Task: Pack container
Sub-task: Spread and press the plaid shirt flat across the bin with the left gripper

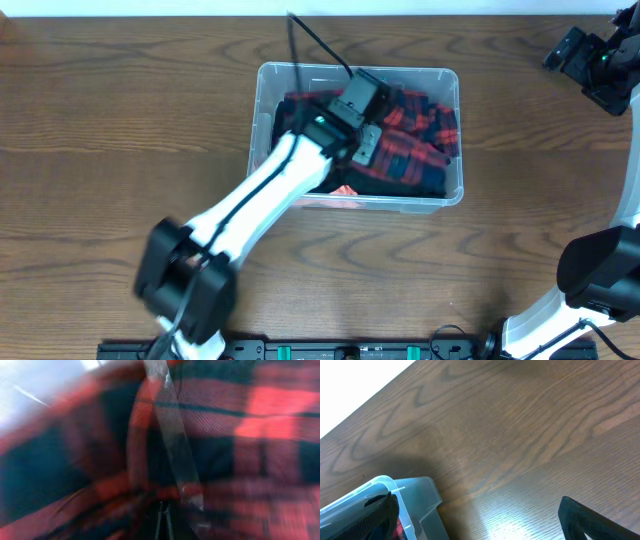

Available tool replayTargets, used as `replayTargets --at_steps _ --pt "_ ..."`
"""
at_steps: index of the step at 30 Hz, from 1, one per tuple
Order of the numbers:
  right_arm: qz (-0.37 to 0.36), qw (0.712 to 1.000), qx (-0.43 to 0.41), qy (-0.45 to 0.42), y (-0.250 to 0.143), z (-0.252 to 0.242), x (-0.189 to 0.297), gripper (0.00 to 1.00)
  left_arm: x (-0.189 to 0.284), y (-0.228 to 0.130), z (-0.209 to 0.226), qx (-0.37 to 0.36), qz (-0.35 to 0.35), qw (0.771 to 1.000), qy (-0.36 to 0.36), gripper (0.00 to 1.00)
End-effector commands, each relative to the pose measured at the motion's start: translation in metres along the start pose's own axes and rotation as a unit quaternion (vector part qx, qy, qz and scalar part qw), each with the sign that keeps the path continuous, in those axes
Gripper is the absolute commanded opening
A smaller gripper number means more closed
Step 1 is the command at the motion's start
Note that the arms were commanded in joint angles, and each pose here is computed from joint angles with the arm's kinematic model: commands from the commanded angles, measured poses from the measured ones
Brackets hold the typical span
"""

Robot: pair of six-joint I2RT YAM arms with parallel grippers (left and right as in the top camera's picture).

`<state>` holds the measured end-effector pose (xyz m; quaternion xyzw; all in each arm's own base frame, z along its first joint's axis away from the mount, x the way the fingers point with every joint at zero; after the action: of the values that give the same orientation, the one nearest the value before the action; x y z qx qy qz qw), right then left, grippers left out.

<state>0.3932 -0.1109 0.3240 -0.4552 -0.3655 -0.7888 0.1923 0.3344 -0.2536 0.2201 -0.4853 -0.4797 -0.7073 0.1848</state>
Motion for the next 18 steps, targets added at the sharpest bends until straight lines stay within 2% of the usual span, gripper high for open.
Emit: replayTargets --at_steps 1,5,8,13,18 --pt "0.002 1.000 -0.005 0.000 0.001 0.000 -0.002 0.99 -0.035 -0.011 -0.012 0.044 0.053 0.997 -0.043 0.06" --pt "0.002 1.000 -0.005 0.000 0.001 0.000 -0.002 0.99 -0.062 -0.023 -0.018 0.051 0.091 0.993 -0.059 0.06" --pt "0.002 1.000 -0.005 0.000 0.001 0.000 -0.002 0.99 -0.060 -0.022 -0.018 0.053 0.089 0.993 -0.060 0.06" --pt "0.002 1.000 -0.005 0.001 0.001 0.000 -0.002 0.99 -0.031 -0.010 -0.014 0.055 0.052 0.995 -0.065 0.06" --pt "0.002 1.000 -0.005 0.000 0.001 0.000 -0.002 0.99 0.021 0.005 -0.005 0.057 -0.015 0.996 -0.065 0.06"
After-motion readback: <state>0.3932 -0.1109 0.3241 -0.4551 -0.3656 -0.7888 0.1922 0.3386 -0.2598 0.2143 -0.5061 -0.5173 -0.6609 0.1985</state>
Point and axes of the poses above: each gripper's point midway between its finger pads, its own x axis back along the fingers, its own z axis along the line the jaws close on, y = z × x, the point moved 10 cm from there along x, back along the fingers, and after that the axes turned 6 degrees about -x, right-handed, at the moved point
